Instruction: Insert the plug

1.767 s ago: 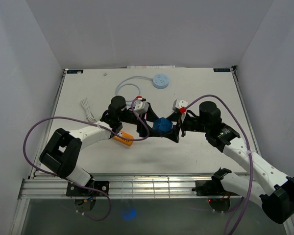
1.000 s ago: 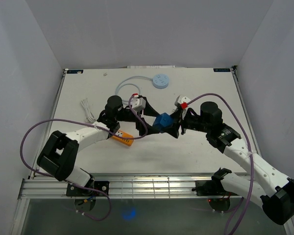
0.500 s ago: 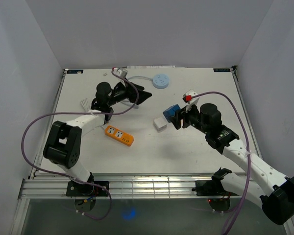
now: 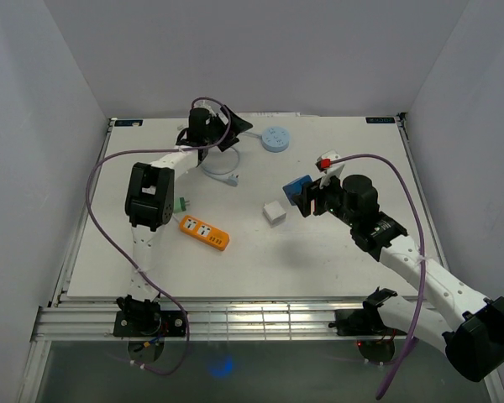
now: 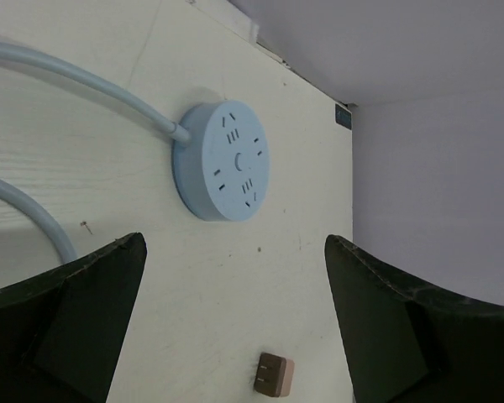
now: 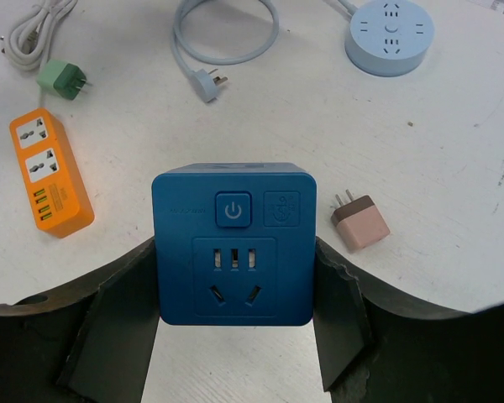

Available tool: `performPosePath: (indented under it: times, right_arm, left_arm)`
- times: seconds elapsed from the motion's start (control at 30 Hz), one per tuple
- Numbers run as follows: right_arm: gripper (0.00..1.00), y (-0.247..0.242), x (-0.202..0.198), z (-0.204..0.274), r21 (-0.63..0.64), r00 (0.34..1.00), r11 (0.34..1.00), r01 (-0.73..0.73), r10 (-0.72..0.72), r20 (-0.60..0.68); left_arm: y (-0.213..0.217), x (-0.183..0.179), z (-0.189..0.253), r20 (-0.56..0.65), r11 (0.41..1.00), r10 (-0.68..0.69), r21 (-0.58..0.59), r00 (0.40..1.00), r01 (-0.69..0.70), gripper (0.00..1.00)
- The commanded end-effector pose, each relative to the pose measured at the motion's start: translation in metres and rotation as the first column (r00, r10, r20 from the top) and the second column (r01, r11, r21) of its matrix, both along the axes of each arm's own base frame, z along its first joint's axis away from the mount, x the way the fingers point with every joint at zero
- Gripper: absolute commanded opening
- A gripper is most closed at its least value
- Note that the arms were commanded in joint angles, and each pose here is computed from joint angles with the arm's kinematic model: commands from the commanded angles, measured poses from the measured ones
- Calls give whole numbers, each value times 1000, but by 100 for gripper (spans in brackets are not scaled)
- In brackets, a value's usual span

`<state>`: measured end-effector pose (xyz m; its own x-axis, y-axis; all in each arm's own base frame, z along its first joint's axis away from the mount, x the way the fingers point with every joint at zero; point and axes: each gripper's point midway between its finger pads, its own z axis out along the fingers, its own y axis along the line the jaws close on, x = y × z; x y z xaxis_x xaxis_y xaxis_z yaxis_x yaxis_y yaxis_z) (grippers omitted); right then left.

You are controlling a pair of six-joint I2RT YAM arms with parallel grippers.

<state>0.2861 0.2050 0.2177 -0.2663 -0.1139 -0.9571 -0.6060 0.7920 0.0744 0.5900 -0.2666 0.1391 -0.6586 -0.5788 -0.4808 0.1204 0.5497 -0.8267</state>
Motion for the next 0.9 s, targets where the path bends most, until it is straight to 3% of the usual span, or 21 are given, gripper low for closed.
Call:
performPosePath:
  times: [0.0,0.23,0.47,0.67,0.87]
  right_arm:
    - [8,1,9,54,90,990,996,12,-24,139]
    - [8,0,6,45,89,992,996,7,-18,124]
    - [8,-1,2,37,82,993,997,-2,-7,116]
    - [8,-2,1,35,85,993,996,0,-10,114]
    - [8,-3,2,33,89,993,996,5,-15,114]
  left_arm:
    - [-7,14,14,-96,988,45,-145,994,-58,98]
    - [-26,37,-7,-171,955,2,-292,985,-53,98]
    - [-8,50,-25,-251,911,195,-311,948,-269,97]
    - [-1,65,-30,-286,835,342,-344,895,-429,82]
    - [-8,88,-28,-241,810,388,-372,889,-454,72]
